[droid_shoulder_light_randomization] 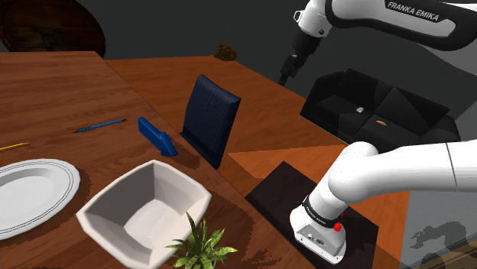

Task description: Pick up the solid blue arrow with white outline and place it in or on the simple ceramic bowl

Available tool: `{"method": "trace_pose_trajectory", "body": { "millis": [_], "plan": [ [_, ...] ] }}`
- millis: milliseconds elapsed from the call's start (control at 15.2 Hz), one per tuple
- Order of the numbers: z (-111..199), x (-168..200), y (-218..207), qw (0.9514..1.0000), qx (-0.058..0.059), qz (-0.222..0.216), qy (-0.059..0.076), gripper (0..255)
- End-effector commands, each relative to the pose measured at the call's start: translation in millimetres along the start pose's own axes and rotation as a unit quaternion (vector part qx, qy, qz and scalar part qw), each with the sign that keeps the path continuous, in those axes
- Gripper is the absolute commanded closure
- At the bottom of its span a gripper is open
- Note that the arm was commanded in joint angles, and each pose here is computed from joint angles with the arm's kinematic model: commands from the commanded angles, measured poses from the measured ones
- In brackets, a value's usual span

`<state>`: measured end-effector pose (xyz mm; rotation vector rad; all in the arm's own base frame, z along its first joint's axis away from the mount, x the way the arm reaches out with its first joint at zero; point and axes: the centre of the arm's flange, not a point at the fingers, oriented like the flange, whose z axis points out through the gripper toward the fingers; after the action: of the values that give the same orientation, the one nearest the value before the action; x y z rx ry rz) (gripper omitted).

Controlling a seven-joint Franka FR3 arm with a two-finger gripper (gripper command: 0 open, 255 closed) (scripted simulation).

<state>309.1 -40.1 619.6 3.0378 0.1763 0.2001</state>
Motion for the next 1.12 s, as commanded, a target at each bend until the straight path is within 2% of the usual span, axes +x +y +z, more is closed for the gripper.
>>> {"method": "trace_pose_trajectory", "body": {
  "millis": [0, 1056],
  "plan": [
    [0.0, 0.0, 0.0, 1.0, 0.0, 0.0, 0.0, 0],
    [107.8, 139.8, -127.1, 0.9974, 0.027, 0.03, -0.06, 0]
  ]
}}
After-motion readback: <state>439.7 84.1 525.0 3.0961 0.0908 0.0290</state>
